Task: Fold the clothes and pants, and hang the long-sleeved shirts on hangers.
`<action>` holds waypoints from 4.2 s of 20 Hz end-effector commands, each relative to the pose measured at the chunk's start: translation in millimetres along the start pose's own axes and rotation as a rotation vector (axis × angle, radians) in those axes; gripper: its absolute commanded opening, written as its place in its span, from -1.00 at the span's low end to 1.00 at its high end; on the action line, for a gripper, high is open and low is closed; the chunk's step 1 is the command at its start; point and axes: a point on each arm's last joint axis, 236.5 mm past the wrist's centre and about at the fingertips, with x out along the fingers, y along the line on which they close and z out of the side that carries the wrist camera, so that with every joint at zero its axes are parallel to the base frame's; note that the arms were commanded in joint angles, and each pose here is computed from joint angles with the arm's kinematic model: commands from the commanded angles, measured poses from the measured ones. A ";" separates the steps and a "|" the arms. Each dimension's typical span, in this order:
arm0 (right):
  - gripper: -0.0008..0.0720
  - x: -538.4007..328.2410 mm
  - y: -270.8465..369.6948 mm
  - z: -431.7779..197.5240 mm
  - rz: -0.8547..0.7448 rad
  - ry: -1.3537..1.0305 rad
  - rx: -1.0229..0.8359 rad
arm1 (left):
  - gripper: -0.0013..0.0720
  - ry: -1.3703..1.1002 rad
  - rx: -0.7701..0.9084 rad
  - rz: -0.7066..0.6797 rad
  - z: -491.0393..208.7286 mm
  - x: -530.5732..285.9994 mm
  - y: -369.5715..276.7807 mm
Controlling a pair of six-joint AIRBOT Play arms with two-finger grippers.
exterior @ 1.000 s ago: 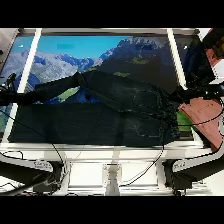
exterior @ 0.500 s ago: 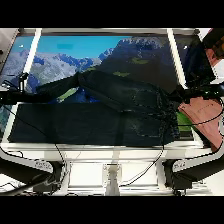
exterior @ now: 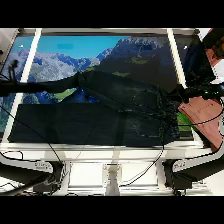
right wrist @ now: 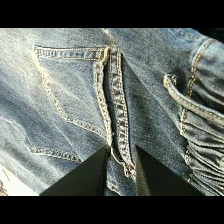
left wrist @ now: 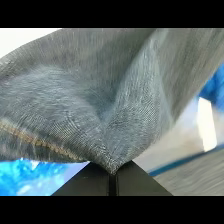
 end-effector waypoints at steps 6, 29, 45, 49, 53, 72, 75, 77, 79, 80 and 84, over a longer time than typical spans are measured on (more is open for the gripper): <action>-0.42 -0.3 3.6 -7.0 0.014 0.029 -0.002 | -0.92 0.283 -0.117 0.157 -18.5 -122.8 -7.3; -0.43 -1.2 9.0 -20.2 0.036 0.086 0.018 | 0.50 0.218 -0.228 0.670 -30.0 -60.6 193.8; -0.43 -1.2 11.7 -18.1 0.047 0.077 0.021 | 0.50 0.134 -0.264 0.262 -79.7 -89.2 192.1; -0.43 -1.1 11.8 -18.0 0.047 0.077 0.027 | 0.51 0.127 -0.276 0.235 -80.3 -63.9 197.4; -0.43 -1.0 11.9 -18.2 0.047 0.077 0.028 | 0.51 0.156 -0.285 0.182 -86.7 -28.6 194.1; -0.42 -2.6 17.9 -13.7 0.068 0.063 0.049 | -0.92 -0.294 -0.410 -0.048 55.3 -51.8 129.2; -0.42 -10.6 22.2 -0.4 0.058 0.023 0.021 | -0.92 -0.329 -0.409 -0.064 88.1 -90.4 102.7; -0.42 -16.3 25.5 8.0 0.052 -0.002 0.002 | -0.92 -0.358 -0.410 -0.072 110.0 -118.2 84.4; -0.37 -20.0 25.2 14.3 0.037 -0.022 -0.011 | -0.92 -0.384 -0.395 -0.066 123.5 -138.1 71.9; -0.37 -20.6 23.1 18.5 0.026 -0.039 -0.013 | -0.92 -0.375 -0.408 -0.071 122.5 -140.9 67.1; 0.01 -21.8 -3.0 24.1 -0.085 -0.062 -0.007 | -0.92 -0.056 -0.463 0.211 39.8 -126.2 112.3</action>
